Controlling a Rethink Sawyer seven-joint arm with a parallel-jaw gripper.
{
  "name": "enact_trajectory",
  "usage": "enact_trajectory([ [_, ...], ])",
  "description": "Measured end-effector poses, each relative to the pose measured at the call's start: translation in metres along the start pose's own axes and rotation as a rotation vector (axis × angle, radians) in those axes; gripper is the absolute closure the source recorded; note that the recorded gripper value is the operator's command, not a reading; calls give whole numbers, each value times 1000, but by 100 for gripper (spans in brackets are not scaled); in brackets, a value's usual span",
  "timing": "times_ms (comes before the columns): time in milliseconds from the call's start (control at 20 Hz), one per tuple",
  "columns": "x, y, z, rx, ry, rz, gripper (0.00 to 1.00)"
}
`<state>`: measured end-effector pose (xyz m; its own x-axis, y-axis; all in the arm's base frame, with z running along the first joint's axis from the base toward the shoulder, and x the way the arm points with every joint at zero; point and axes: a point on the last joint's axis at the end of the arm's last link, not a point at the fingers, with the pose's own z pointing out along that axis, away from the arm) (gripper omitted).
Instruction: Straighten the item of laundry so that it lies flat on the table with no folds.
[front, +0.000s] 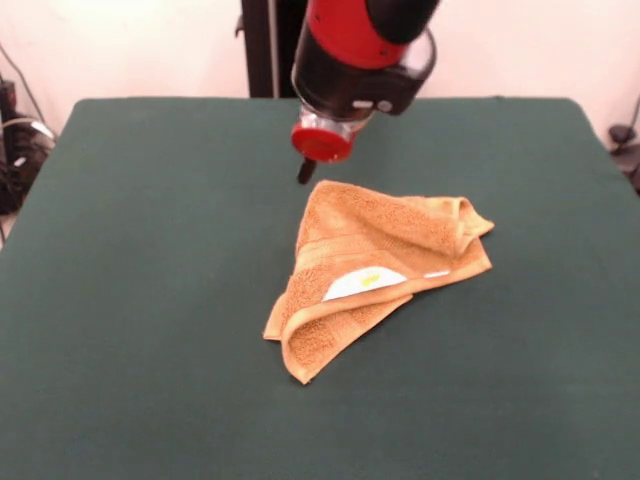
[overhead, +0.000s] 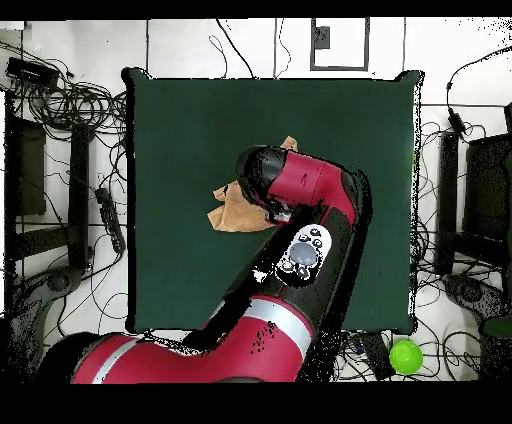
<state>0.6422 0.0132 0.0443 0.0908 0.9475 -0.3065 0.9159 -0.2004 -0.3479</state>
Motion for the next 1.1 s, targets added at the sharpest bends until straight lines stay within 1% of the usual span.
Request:
enact_trajectory([
  [300,12,7,17,-7,35,61,0],
  [450,15,10,23,-11,64,107,0],
  [500,18,13,27,-20,91,148,0],
  [550,19,14,29,-24,101,162,0],
  [700,23,22,35,-45,142,232,0],
  [950,26,29,44,-64,180,302,0],
  [1050,27,30,44,-69,194,320,0],
  [1100,27,31,44,-72,212,342,0],
])
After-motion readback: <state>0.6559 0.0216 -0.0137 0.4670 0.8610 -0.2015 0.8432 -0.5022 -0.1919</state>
